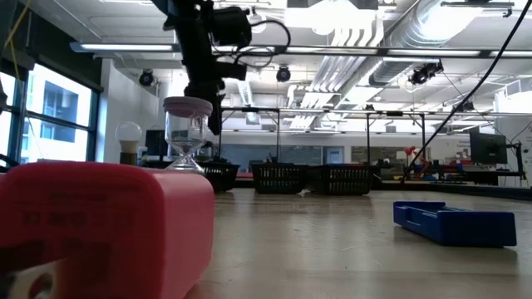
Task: Pick & Place Office items
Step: Put the red and black hourglass into the left black bin
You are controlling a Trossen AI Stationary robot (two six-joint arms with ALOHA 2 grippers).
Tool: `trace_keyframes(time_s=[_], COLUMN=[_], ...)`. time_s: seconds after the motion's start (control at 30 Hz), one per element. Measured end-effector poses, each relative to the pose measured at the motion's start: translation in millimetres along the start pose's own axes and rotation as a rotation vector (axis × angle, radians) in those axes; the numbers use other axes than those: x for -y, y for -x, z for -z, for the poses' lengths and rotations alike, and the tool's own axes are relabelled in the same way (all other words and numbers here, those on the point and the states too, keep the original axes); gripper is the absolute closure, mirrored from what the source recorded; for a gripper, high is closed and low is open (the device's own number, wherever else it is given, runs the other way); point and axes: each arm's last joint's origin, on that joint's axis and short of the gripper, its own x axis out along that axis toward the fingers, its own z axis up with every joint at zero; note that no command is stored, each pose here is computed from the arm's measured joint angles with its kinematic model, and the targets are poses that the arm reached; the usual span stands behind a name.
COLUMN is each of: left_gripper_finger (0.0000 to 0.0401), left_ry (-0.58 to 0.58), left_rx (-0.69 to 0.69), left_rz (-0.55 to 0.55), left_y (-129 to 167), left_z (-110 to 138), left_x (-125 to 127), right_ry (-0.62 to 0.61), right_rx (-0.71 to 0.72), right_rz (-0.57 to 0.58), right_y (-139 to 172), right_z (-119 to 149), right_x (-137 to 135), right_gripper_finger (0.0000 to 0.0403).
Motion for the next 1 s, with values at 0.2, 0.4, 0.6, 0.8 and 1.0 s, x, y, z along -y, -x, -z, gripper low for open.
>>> trace_keyframes(time_s=[0.2,0.4,0.6,0.8,1.0], left_gripper_finger=[0.0135,0.0135,0.0135,0.0135,0.0135], left_ry=[0.06,0.293,0.568,0.548,0.541], left_rx=[0.07,0.084,0.086,0.051,0.025], left_rz=[-0.001,0.021,0.037,0.009,0.027], left_y=[23,28,29,22,19], left_z=[-1,-3,-4,-3,-2], left_x=[6,13,17,17,19], right_ry=[-0.014,-0.04,-0.052,-0.057,-0.032], right_rx=[0.0,-0.013,-0.013,-0.025,-0.059], right_rz=[-0.001,0.0,-0.004,-0.095,-0.124], right_y=[0,0,0,0,1], right_z=[0,1,1,2,6], right_x=[0,0,0,-3,-4], right_gripper_finger=[0.0039,0.0039,0.0039,0.0039,0.0039])
